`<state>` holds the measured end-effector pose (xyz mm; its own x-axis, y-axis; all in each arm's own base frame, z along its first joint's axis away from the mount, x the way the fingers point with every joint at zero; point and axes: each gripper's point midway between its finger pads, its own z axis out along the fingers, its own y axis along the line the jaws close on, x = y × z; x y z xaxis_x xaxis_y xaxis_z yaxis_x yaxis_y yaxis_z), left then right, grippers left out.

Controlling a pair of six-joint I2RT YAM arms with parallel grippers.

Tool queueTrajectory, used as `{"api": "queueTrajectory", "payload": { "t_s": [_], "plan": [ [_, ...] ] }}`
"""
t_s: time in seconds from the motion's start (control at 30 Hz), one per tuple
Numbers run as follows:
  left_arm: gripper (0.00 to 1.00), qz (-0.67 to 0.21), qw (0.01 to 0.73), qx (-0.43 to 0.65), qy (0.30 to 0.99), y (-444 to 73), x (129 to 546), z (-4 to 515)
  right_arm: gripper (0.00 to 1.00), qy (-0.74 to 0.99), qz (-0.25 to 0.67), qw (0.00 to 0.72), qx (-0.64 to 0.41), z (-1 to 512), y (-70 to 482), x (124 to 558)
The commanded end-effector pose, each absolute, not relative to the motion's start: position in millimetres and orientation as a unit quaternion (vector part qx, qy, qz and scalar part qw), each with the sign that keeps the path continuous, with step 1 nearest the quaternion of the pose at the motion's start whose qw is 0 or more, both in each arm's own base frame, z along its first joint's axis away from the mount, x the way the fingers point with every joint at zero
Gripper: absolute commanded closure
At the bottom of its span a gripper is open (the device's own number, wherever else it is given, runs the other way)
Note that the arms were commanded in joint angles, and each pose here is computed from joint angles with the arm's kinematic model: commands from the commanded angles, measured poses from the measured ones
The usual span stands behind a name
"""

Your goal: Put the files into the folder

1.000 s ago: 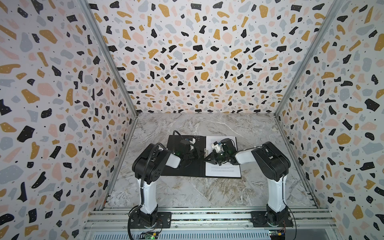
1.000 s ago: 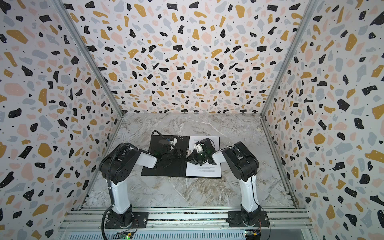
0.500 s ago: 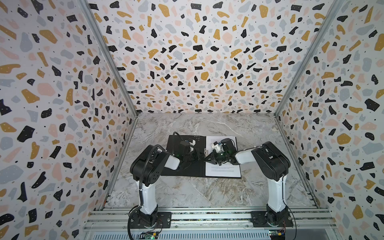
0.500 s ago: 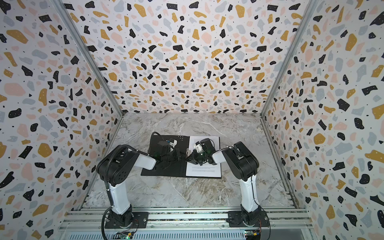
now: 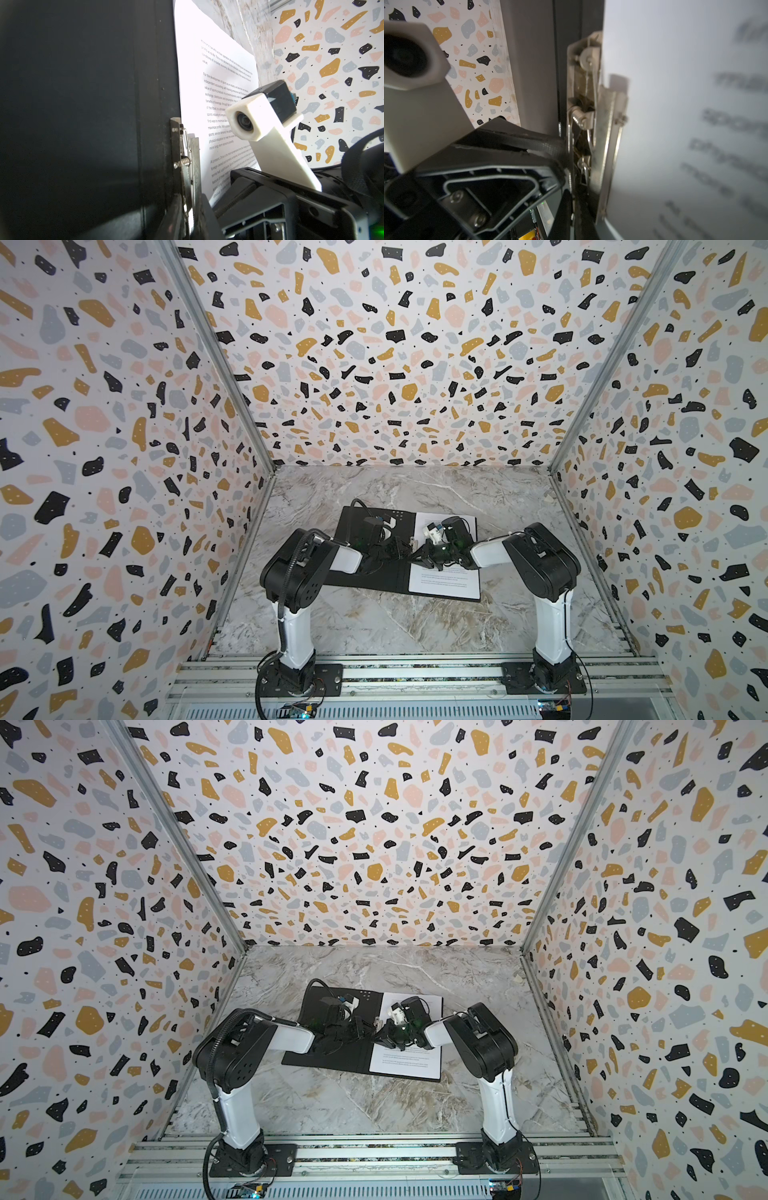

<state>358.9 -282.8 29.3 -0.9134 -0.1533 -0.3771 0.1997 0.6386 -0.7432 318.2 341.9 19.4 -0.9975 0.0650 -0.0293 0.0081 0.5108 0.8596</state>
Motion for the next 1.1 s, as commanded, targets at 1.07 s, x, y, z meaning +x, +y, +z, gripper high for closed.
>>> {"api": "queueTrajectory", "payload": {
  "t_s": [1.07],
  "plan": [
    [0.88,-0.221,0.148,0.077,0.961,-258,335,-55,0.93,0.933,0.341,-0.043,0.106,-76,289,283]
  ]
}}
